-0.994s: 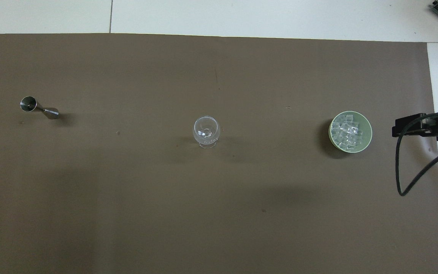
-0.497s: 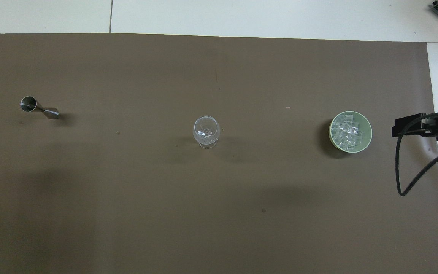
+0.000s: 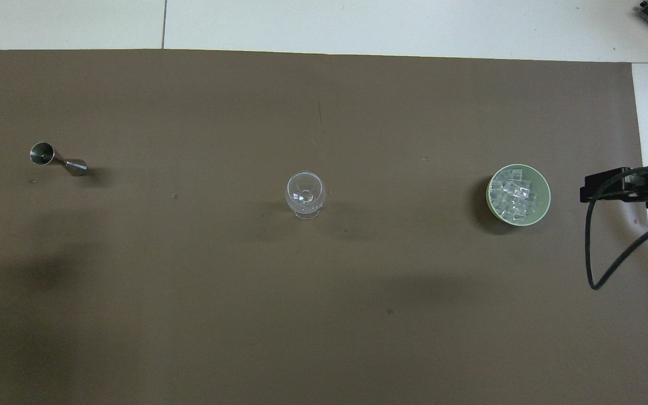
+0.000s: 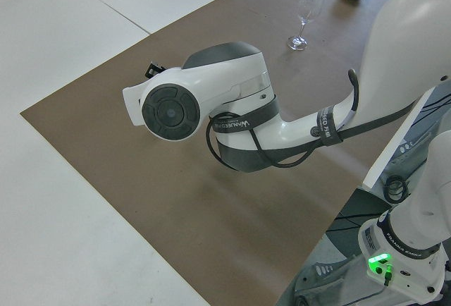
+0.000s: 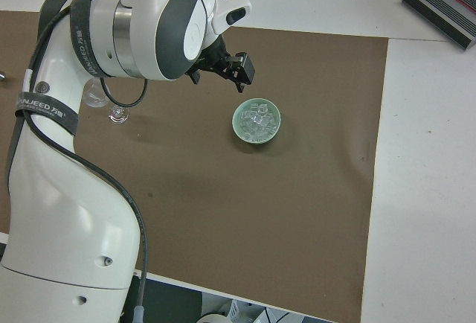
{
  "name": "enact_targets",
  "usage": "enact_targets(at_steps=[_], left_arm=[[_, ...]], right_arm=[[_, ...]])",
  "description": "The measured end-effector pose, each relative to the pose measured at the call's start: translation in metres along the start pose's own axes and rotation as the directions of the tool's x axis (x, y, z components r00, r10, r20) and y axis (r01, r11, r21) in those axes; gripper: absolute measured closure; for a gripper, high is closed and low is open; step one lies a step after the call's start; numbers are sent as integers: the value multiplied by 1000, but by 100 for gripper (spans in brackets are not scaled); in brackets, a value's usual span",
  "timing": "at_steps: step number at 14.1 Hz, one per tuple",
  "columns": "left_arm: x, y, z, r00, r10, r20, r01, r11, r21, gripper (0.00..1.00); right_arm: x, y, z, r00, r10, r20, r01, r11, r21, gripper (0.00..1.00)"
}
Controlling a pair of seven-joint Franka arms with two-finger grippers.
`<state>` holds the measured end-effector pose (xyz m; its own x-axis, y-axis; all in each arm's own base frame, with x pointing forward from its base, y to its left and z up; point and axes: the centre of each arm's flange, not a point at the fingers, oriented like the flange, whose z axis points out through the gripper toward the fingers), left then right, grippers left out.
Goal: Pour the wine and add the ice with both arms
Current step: 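Move the left gripper toward the small silver bottle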
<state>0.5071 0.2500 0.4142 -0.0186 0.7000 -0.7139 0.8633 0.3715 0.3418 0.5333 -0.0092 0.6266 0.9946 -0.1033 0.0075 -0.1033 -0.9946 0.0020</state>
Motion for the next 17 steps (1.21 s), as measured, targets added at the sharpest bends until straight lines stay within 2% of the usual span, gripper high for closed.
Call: enact_targets(at_steps=[3,6,12,17], left_arm=[[40,-8,11,991,-119,64,121,992,-40,0],[63,-13,22,974,-194,115,202,977,-63,0],[79,-16,42,934,-286,213,314,943,-109,0],[90,-19,56,905,-335,263,376,919,-122,0]], right_arm=[[0,0,0,1000,0,0,0,1000,0,0],[0,0,0,1000,0,0,0,1000,0,0],[0,0,0,1000,0,0,0,1000,0,0],[0,0,0,1000,0,0,0,1000,0,0]])
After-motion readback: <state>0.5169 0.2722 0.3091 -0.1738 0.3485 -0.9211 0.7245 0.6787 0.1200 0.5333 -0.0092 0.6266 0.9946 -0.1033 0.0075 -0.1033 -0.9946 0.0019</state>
